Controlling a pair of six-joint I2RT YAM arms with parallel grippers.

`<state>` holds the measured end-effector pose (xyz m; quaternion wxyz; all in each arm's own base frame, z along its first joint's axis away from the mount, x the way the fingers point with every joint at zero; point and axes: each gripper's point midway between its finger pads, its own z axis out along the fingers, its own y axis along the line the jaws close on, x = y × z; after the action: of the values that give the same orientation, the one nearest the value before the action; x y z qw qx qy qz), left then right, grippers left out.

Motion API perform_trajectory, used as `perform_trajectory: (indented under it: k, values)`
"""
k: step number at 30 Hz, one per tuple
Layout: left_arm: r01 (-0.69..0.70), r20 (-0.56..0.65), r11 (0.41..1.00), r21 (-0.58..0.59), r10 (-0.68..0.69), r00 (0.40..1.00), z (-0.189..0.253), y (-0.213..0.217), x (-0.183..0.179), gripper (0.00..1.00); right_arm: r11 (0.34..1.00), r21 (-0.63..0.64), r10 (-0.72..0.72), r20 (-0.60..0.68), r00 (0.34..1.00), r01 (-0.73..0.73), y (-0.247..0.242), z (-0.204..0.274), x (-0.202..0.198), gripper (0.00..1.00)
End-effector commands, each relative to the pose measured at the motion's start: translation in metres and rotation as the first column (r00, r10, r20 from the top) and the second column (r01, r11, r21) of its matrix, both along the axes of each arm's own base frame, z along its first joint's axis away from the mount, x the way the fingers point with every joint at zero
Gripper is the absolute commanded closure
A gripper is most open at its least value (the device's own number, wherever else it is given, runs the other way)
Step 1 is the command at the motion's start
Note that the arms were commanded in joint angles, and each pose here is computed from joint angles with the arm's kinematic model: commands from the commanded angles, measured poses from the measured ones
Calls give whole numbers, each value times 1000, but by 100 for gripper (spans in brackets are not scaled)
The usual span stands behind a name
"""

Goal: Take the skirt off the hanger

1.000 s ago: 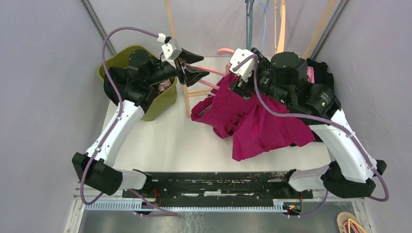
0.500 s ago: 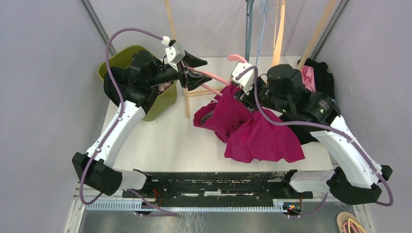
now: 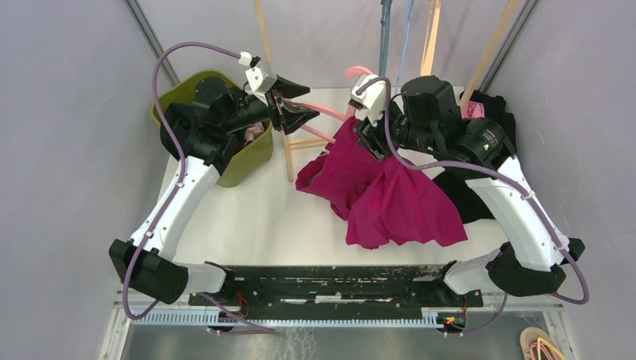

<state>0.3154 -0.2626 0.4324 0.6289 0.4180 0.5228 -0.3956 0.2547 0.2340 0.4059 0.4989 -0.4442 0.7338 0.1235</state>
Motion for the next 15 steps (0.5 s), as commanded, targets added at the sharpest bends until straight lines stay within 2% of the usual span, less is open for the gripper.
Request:
perform_trajectory:
  k: [1, 6, 15]
  values:
    - [-9, 118, 999, -52, 16, 993, 42, 6, -24, 97, 976, 218, -22, 70, 997, 6, 19, 58, 14, 99]
    - [-61, 97, 996, -64, 67, 993, 35, 10, -17, 97, 971, 241, -43, 128, 991, 11, 17, 74, 20, 99]
    - [-90, 97, 992, -86, 98, 990, 44, 10, -9, 97, 965, 261, -3, 120, 993, -29, 22, 67, 13, 99]
